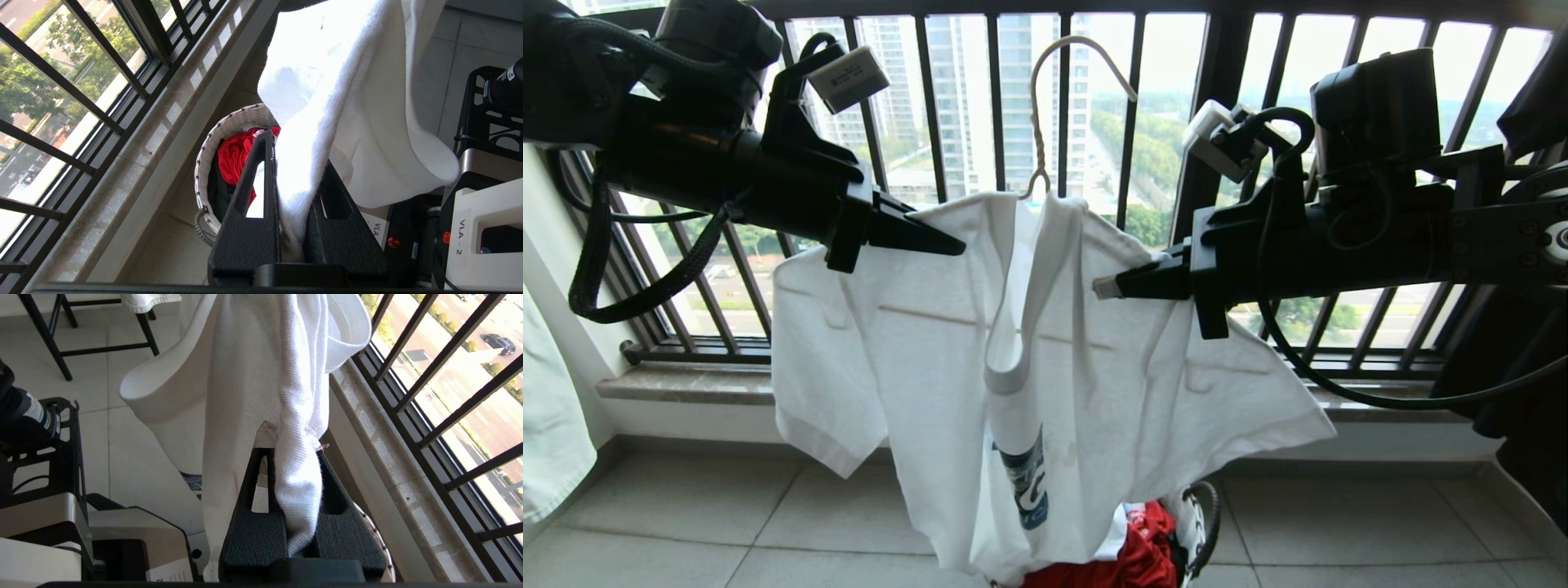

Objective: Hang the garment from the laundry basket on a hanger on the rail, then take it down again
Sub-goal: Hang the clothes rack on the clothesline

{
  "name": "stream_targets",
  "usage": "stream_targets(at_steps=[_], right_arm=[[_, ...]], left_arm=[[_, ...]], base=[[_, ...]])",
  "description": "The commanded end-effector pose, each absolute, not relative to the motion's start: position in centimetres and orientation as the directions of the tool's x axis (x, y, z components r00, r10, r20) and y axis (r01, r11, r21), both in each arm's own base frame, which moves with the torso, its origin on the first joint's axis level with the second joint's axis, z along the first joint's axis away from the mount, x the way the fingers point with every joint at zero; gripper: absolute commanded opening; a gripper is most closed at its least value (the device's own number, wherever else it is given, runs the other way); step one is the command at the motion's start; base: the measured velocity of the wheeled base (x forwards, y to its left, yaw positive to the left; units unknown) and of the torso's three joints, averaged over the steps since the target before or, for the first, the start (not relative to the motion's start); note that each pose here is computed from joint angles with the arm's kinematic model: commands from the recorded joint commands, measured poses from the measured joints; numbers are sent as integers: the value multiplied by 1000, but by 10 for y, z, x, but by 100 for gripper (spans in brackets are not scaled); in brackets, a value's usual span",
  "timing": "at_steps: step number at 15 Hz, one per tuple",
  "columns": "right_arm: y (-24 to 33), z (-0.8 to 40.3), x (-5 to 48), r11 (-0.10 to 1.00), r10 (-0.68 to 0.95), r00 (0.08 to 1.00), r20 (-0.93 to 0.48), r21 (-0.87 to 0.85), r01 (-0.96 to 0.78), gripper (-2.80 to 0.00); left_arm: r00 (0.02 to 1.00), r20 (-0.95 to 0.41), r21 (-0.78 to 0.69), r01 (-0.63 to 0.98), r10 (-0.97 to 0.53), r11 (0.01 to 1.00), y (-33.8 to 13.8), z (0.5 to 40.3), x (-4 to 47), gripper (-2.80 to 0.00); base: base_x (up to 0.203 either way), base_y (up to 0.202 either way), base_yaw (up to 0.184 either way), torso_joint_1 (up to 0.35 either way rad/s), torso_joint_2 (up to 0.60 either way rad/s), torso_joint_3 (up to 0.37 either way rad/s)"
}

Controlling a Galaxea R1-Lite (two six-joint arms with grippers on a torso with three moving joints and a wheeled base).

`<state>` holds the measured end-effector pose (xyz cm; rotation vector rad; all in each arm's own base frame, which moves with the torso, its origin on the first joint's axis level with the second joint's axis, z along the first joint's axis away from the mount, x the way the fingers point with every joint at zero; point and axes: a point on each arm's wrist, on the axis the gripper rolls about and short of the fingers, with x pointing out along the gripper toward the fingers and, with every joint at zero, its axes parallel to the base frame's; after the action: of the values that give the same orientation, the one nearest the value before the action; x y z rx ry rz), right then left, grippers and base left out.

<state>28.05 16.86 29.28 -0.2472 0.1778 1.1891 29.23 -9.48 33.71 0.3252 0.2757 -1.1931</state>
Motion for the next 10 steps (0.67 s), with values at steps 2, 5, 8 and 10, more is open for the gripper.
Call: stream_targets(at_steps=[2,5,8,10], right_arm=[[170,290,284,349,893,361,-267,-95,-932,0],[168,292,282,350,893,363,-264,-96,-932,0],[169,293,284,357,891,371,-261,-101,-929,0],[167,295,286,374,885,389,-256,-108,-921,0]], left_arm=[[348,-366,118,937,-863,328,-94,343,288,-280],[349,-366,117,937,-862,330,-93,343,285,-280],[347,-369,112,938,-862,329,-92,342,284,-280],[340,-370,109,940,-865,324,-92,341,284,-280]], base=[[0,0,0,0,0,0],[0,0,0,0,0,0],[0,0,0,0,0,0],[0,0,0,0,0,0]])
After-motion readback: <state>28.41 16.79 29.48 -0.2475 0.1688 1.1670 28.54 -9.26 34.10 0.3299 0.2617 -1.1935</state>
